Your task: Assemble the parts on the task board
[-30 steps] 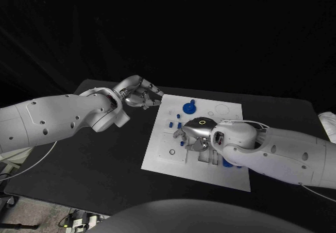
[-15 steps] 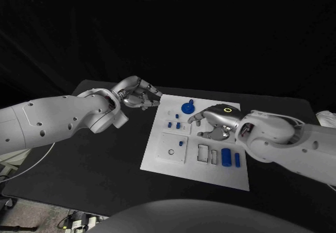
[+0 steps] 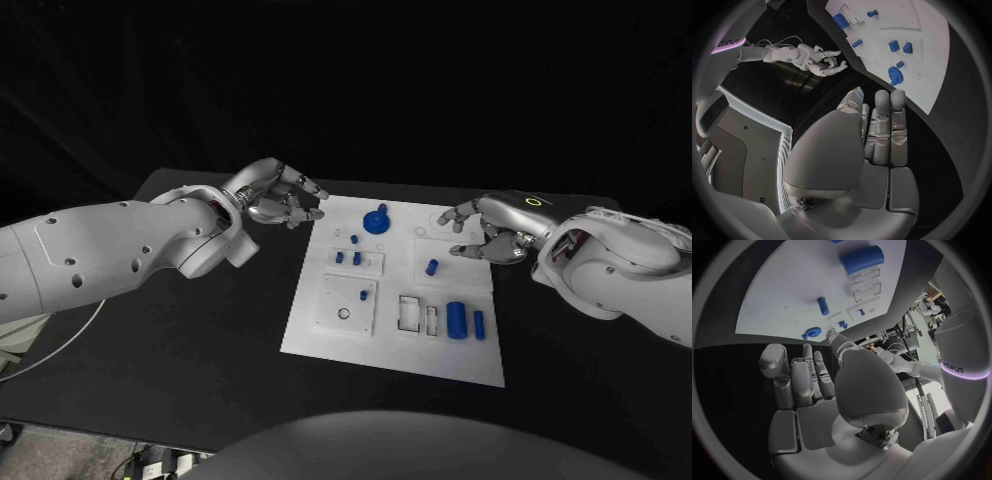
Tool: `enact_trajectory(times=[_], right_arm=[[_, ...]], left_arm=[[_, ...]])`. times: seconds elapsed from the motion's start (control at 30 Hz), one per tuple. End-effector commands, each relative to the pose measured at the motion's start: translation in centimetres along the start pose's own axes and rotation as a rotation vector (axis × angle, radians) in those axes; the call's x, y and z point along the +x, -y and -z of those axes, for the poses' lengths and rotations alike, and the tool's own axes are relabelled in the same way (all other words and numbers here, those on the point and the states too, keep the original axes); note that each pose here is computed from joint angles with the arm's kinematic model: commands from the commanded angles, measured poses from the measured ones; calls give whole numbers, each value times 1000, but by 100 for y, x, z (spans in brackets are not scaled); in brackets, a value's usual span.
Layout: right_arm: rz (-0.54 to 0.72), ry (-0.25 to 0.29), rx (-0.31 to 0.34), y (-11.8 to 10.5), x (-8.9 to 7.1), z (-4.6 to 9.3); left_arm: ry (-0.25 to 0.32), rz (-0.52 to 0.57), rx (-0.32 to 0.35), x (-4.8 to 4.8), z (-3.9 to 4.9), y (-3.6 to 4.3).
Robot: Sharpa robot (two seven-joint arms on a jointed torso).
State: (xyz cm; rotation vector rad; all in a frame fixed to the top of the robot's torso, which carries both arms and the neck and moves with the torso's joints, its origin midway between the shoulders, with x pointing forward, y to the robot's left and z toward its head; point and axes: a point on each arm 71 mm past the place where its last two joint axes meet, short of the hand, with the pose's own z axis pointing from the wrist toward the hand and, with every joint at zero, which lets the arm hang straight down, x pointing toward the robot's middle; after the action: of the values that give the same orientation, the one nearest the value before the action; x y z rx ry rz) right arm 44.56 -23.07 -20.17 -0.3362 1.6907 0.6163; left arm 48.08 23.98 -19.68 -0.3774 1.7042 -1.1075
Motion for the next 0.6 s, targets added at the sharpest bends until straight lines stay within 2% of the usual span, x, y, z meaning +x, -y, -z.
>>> enact_trajectory(times=[0.03, 0.4, 0.6], right_arm=[[-33, -21, 15, 47, 98, -15], [-87, -89, 41, 131, 475, -115], [-102, -104, 40, 129, 568, -153]], left_arm=[[-9, 7, 15, 23, -1, 15], [-11, 9, 12, 32, 7, 7], [-11, 9, 9, 26, 17, 0]])
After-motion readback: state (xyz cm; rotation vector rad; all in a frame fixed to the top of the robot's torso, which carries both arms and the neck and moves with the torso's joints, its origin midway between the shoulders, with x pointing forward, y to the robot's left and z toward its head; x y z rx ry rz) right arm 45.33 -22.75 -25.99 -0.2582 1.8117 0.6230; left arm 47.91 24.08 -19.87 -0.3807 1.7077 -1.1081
